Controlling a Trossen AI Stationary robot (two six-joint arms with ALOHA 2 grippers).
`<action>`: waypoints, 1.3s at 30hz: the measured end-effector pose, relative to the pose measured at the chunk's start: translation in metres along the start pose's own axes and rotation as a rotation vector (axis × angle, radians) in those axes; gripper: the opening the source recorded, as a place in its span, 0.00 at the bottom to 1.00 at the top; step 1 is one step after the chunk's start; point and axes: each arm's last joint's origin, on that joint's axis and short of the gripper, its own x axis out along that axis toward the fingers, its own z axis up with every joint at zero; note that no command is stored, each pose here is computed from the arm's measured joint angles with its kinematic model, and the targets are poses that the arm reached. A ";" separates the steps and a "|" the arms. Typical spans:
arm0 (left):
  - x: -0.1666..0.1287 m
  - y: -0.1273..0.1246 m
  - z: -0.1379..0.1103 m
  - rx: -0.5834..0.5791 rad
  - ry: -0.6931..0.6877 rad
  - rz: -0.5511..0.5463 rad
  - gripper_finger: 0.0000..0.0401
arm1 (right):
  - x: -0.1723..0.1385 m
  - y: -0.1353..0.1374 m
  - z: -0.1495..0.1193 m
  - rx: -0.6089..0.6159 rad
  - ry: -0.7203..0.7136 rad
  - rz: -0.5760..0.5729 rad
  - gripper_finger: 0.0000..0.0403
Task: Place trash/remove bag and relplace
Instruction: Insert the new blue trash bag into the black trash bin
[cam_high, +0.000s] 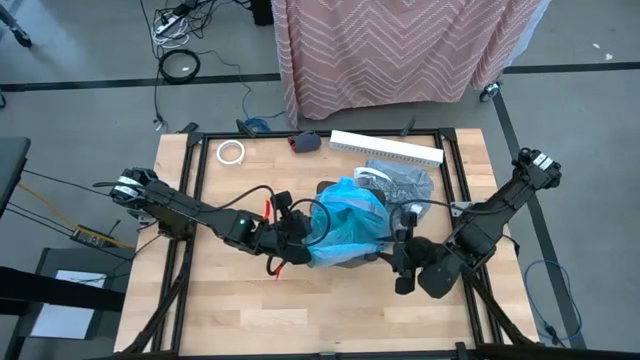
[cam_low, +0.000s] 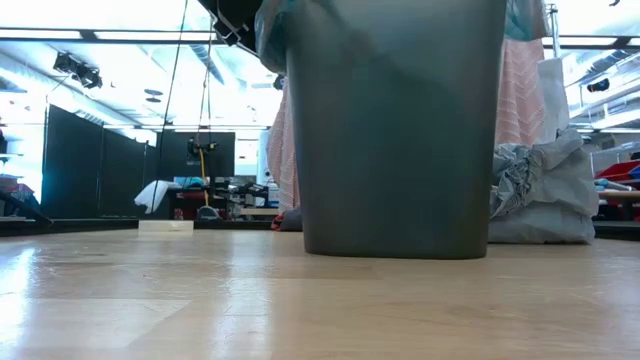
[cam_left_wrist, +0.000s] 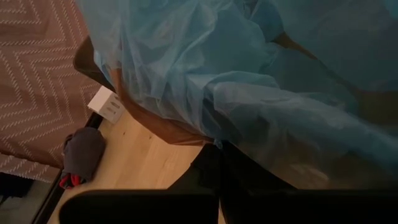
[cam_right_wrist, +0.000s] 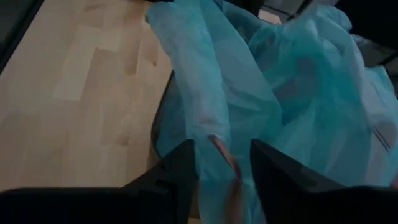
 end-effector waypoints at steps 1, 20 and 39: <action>0.000 0.000 0.000 0.000 0.001 -0.002 0.01 | 0.001 0.001 0.001 -0.013 -0.006 0.004 0.33; 0.000 0.000 0.000 -0.001 0.003 -0.002 0.01 | -0.019 0.020 0.000 -0.028 -0.080 0.065 0.00; 0.000 0.000 0.000 -0.001 0.005 -0.009 0.01 | 0.023 0.069 -0.034 -0.160 0.096 -0.031 0.00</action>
